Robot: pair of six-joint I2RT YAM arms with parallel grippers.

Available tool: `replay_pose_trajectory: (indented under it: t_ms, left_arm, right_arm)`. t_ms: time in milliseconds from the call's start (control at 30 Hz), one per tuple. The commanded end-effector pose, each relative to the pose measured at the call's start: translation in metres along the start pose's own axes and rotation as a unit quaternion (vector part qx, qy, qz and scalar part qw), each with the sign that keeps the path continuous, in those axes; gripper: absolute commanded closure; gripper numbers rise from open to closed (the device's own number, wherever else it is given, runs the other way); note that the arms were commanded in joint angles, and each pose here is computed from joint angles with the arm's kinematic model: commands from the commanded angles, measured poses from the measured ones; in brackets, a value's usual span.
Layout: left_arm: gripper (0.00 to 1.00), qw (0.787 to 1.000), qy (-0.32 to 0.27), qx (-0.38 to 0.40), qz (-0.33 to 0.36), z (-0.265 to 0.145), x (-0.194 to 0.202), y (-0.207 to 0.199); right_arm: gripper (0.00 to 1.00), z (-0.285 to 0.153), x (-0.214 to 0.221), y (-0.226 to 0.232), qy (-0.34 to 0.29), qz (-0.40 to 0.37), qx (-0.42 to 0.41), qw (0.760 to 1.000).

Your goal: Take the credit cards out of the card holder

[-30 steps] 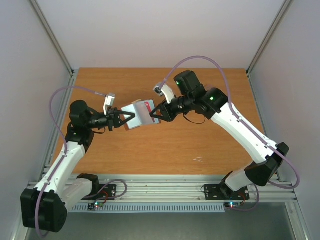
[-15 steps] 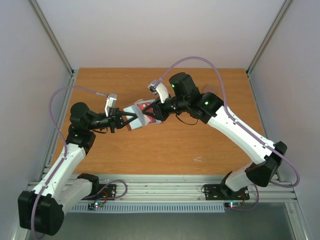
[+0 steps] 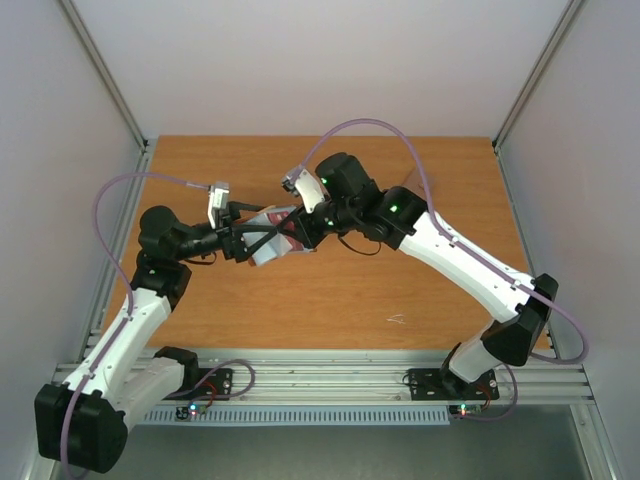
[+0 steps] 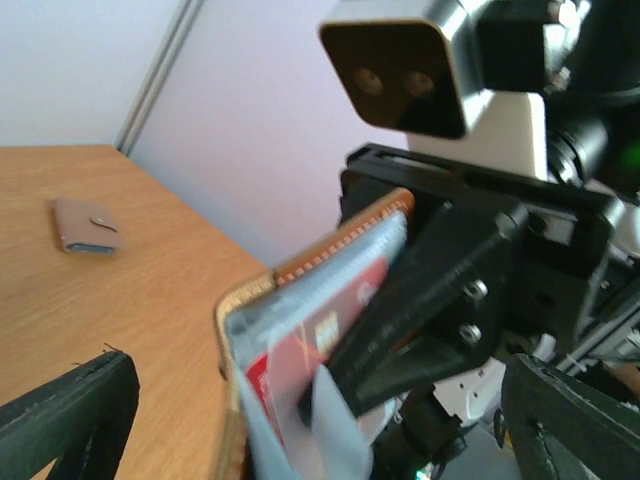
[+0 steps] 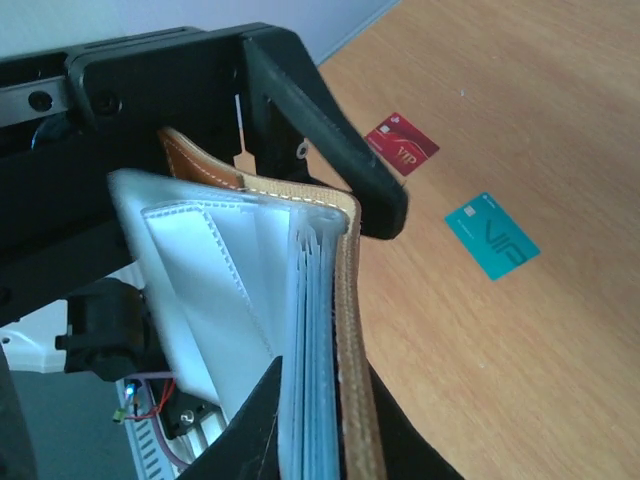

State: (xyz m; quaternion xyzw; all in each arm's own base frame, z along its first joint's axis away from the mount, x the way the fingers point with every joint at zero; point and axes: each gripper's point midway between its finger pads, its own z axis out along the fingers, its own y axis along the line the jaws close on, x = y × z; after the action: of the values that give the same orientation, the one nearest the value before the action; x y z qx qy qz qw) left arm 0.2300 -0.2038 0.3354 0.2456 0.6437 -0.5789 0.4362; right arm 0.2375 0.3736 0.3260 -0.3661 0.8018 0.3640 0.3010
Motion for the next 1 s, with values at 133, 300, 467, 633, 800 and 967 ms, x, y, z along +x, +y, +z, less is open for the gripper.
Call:
replay_pose_trajectory:
  t_ms: [133,300,467,633,800,967]
  left_arm:
    - [0.56,0.999,-0.037,-0.023,0.020,0.000,-0.019,0.002]
    - [1.00,0.999,-0.039,-0.035,0.012,-0.002,-0.021,0.006]
    - [1.00,0.999,-0.034,-0.024,0.016,-0.002,-0.019,0.002]
    - [1.00,0.999,-0.036,-0.021,0.016,-0.002,-0.020,0.000]
    - [1.00,0.999,-0.034,-0.015,0.020,-0.002,-0.019,-0.001]
    - [1.00,0.999,-0.033,-0.016,0.018,-0.002,-0.019,0.000]
  right_arm:
    - [0.99,-0.012,-0.017,0.014,-0.032,-0.046,0.008,0.998]
    - [0.94,-0.032,-0.012,-0.009,-0.048,-0.013,0.017,0.999]
    - [0.71,-0.047,-0.006,0.000,-0.048,-0.005,-0.043,0.998]
    - [0.72,-0.055,0.002,-0.002,-0.046,0.018,-0.079,0.996]
    - [0.78,-0.047,0.006,-0.004,-0.022,0.035,-0.087,0.995]
    - [0.74,-0.037,-0.004,-0.002,-0.025,0.042,-0.105,0.993]
